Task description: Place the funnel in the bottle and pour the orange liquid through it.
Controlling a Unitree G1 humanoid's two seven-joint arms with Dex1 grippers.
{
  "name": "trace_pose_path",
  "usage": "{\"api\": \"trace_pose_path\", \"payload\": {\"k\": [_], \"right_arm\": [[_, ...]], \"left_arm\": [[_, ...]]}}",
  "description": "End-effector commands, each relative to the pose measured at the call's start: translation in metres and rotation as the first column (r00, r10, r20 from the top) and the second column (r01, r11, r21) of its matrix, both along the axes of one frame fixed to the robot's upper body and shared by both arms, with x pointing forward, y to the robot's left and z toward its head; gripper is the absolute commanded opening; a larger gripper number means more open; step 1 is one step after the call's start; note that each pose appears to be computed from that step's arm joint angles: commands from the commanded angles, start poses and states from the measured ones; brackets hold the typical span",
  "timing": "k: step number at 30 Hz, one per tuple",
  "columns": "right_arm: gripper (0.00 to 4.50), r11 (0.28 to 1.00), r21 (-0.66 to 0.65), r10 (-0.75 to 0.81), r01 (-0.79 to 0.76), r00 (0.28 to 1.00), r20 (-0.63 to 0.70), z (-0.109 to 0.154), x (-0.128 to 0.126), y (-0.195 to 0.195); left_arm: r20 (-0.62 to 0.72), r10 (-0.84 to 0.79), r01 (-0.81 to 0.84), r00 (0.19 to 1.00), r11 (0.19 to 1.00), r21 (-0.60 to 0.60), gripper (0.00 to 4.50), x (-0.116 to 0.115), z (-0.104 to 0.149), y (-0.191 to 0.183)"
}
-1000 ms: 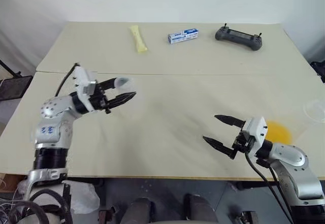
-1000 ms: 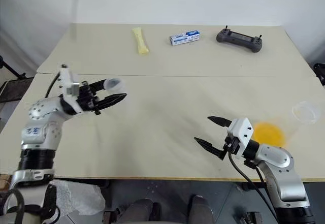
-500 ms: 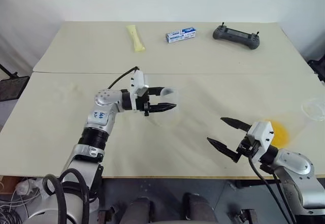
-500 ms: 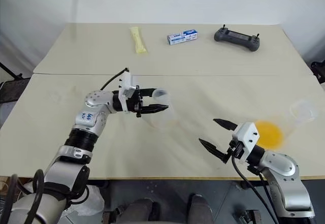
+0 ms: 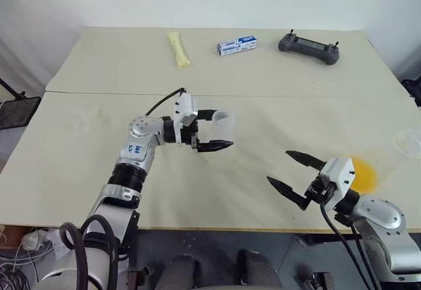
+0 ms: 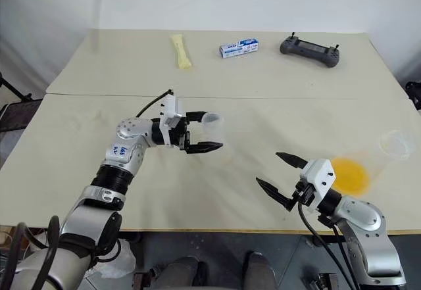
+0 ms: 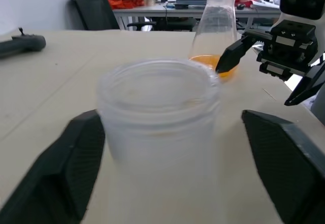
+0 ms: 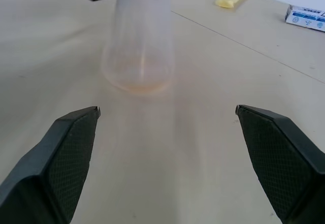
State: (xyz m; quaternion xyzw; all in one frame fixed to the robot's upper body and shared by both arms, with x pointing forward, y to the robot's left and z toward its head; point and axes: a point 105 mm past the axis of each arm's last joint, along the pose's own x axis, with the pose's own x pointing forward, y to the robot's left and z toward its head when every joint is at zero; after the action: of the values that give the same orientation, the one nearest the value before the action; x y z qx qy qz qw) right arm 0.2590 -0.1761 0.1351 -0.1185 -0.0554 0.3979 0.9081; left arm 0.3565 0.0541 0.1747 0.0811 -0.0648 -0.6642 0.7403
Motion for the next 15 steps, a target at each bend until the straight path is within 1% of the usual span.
{"api": "trace_pose_path", "payload": {"k": [1,6,9,12,15], "right_arm": [[4.50,1.000,0.007,0.019,-0.020,0.998,0.055,0.013,-0.002,0.003],[4.50,0.999,-0.002,0.033,-0.033,0.998,0.055,0.015,-0.002,0.002],[4.50,0.999,-0.009,0.044,-0.044,0.998,0.052,0.016,-0.003,0.001],[4.50,0.998,-0.016,0.060,-0.060,0.997,0.045,0.018,-0.004,-0.002],[4.50,0.997,-0.021,0.081,-0.080,0.996,0.043,0.021,-0.004,-0.003]], "left_arm": [[0.024,0.011,-0.010,1.000,1.000,-0.029,4.47,-0.003,0.016,0.008],[-0.006,0.060,-0.060,0.998,0.998,-0.027,4.47,-0.008,0.017,0.028],[-0.019,0.110,-0.110,0.994,0.994,-0.020,4.47,-0.011,0.020,0.047],[-0.033,0.197,-0.198,0.980,0.980,-0.022,4.47,-0.012,0.027,0.075],[-0.043,0.346,-0.347,0.937,0.937,-0.038,4.47,-0.014,0.033,0.110]]}}
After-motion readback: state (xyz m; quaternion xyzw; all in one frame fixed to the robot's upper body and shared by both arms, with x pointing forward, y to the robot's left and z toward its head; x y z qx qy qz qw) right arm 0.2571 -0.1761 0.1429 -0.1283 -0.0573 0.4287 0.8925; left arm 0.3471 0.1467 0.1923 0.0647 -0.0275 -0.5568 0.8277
